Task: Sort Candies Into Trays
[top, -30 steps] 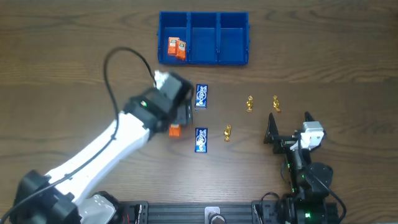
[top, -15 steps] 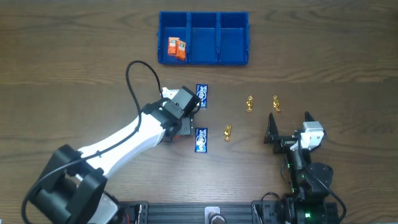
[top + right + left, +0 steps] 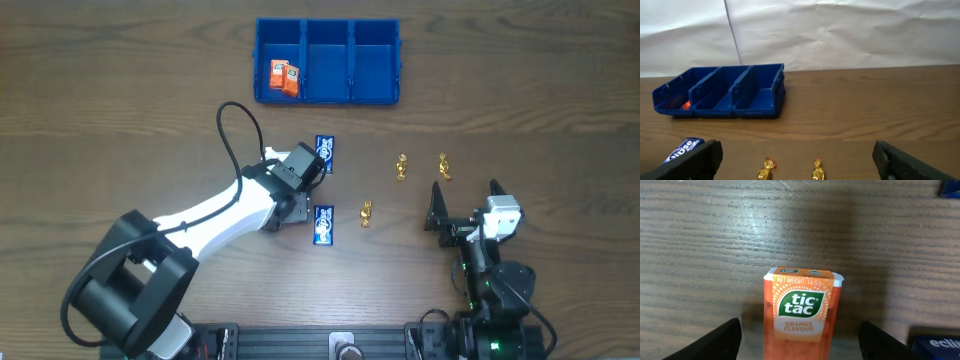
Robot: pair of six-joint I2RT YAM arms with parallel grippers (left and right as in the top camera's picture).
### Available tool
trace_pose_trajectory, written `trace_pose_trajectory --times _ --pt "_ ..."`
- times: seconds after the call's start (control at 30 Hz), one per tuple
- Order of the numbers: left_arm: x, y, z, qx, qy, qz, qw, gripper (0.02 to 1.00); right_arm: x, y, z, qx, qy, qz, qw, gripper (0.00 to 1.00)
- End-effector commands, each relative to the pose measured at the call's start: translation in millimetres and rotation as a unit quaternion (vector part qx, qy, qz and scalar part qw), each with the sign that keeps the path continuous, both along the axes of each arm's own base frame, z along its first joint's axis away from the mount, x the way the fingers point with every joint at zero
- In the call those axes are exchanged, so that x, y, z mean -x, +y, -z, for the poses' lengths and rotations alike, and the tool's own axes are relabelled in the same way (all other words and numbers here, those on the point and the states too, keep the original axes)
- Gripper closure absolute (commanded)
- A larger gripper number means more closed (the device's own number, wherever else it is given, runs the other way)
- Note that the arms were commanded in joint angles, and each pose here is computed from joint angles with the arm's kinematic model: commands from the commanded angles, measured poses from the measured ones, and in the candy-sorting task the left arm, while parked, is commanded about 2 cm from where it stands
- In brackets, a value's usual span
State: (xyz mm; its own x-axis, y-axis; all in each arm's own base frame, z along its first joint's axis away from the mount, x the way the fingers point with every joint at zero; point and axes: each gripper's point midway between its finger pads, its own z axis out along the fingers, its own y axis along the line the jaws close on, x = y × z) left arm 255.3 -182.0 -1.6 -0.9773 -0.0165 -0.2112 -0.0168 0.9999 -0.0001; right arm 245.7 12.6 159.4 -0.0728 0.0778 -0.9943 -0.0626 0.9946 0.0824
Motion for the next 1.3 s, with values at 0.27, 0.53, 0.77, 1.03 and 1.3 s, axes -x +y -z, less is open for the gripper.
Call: trace_pose_trajectory --times 0.27,0.53,0.77,1.03,1.3 --pt "4 4 9 -0.008 0.01 -0.009 1.0 0.411 0 -2 1 0.003 0.002 0.005 1.0 0.003" --pt "4 4 11 -0.009 0.013 -0.012 1.0 0.59 0 -2 1 0.003 0.002 0.005 1.0 0.003" --pt "3 3 11 -0.008 0.011 -0.015 1.0 0.68 0 -2 1 0.003 0.002 0.005 1.0 0.003" --pt "-27 -2 -48 0.03 -0.099 -0.023 0.994 0.695 0 -2 1 0.003 0.002 0.005 1.0 0.003" --pt "-85 42 -211 0.056 -0.321 -0.047 0.944 0.693 0 -2 2 0.003 0.002 0.005 1.0 0.003"
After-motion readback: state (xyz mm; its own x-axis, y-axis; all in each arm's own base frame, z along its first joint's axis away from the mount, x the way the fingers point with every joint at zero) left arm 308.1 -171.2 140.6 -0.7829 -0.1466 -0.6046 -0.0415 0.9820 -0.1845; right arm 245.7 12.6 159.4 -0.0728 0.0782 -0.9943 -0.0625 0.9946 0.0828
